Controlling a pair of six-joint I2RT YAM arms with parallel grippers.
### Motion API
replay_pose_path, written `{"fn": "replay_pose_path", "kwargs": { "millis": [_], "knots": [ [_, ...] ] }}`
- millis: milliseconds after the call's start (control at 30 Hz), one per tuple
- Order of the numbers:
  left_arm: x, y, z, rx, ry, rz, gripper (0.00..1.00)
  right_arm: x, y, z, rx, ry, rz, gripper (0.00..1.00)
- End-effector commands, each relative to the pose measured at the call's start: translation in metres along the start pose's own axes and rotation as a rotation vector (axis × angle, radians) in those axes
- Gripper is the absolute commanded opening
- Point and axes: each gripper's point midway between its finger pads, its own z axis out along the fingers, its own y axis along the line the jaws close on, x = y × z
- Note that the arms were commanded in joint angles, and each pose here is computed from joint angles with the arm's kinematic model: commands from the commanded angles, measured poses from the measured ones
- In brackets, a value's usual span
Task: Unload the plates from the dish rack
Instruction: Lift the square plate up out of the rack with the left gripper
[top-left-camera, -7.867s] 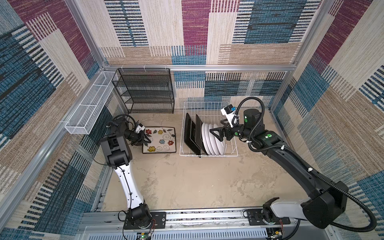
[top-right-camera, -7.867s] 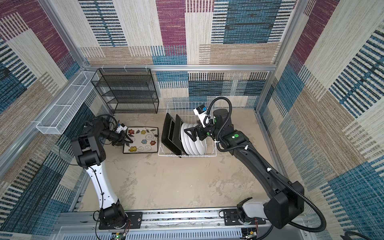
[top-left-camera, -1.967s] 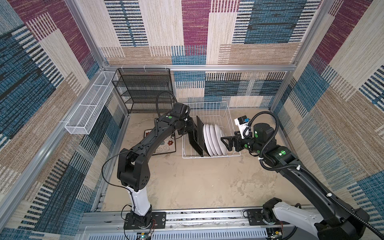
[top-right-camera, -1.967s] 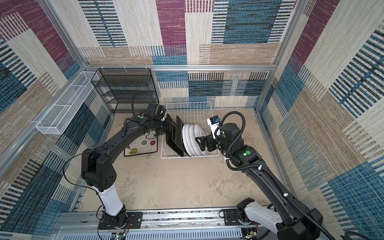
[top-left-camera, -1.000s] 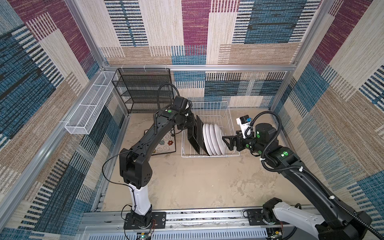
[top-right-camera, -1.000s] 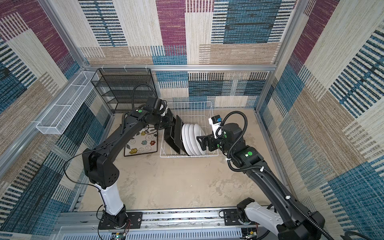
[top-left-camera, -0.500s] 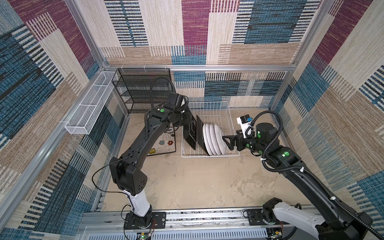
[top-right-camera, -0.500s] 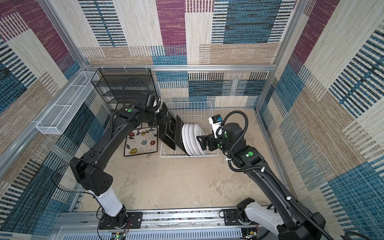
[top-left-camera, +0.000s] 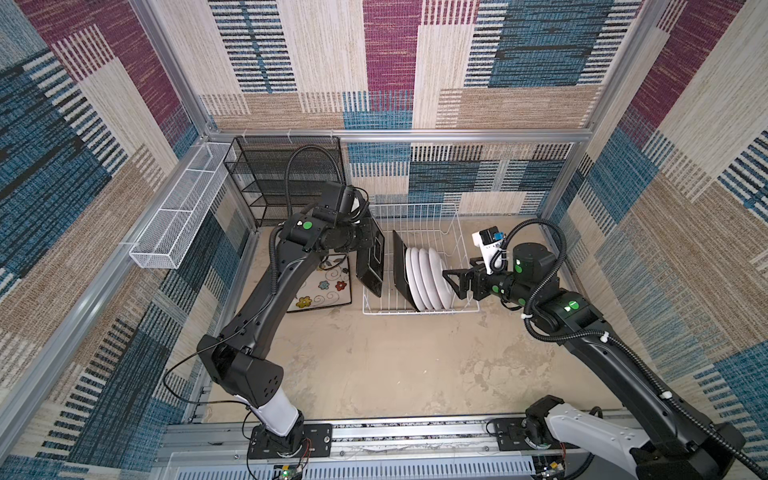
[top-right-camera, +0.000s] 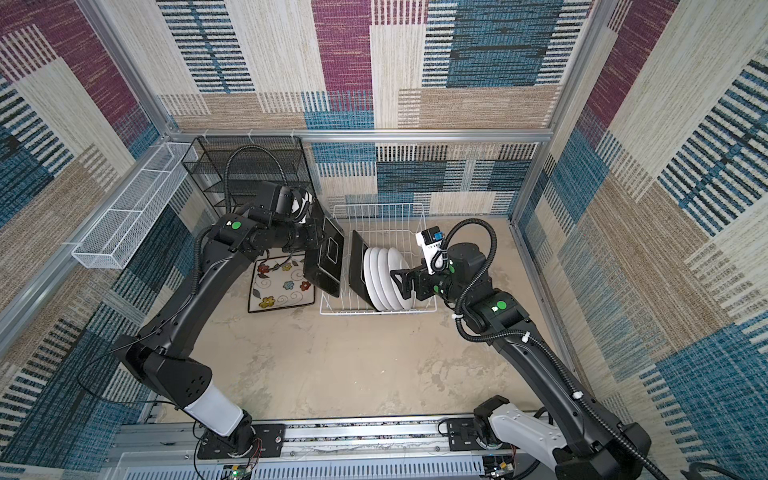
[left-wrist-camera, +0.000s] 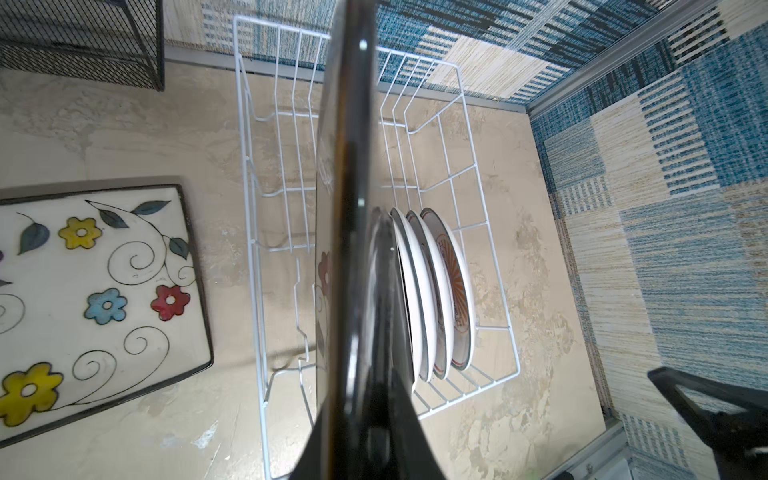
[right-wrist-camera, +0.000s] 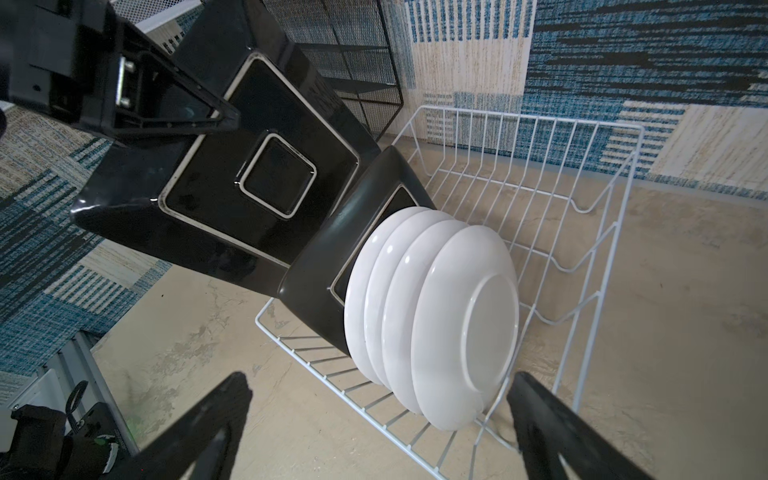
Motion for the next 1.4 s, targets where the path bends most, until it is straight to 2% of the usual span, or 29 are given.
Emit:
{"fn": "replay_pose_path", "kwargs": {
  "millis": [0, 300, 500, 600, 767, 1000, 1233, 1367],
  "knots": [
    [-0.028, -0.009, -0.024, 0.011, -0.136, 0.116, 0.00, -0.010, 0.005, 0.003, -0.028, -0.027, 0.027, 0.99],
    [-0.032, -0.022, -0.063, 0.050, -0.236, 0.364, 0.00, -0.029, 0.011, 0.020, -0.069, -0.020, 0.159, 0.99],
    [-0.026, -0.022, -0.082, 0.051, -0.278, 0.478, 0.00, -0.052, 0.027, 0.028, -0.164, -0.040, 0.262, 0.99],
    [-0.019, -0.019, -0.086, 0.032, -0.283, 0.530, 0.00, -0.059, 0.030, 0.033, -0.206, -0.031, 0.303, 0.99],
    [-0.009, -0.010, -0.090, -0.075, -0.308, 0.664, 0.00, -0.067, 0.033, 0.037, -0.311, -0.020, 0.380, 0.99],
    [0.011, -0.023, -0.094, -0.055, -0.409, 0.855, 0.00, -0.074, 0.028, 0.039, -0.447, 0.011, 0.527, 0.99],
    [0.022, -0.038, -0.097, -0.101, -0.548, 1.101, 0.00, -0.076, 0.025, 0.052, -0.459, 0.055, 0.583, 0.99],
    [0.027, -0.045, -0.093, -0.157, -0.586, 1.241, 0.00, -0.078, 0.021, 0.056, -0.445, 0.044, 0.617, 1.00]
  ]
}}
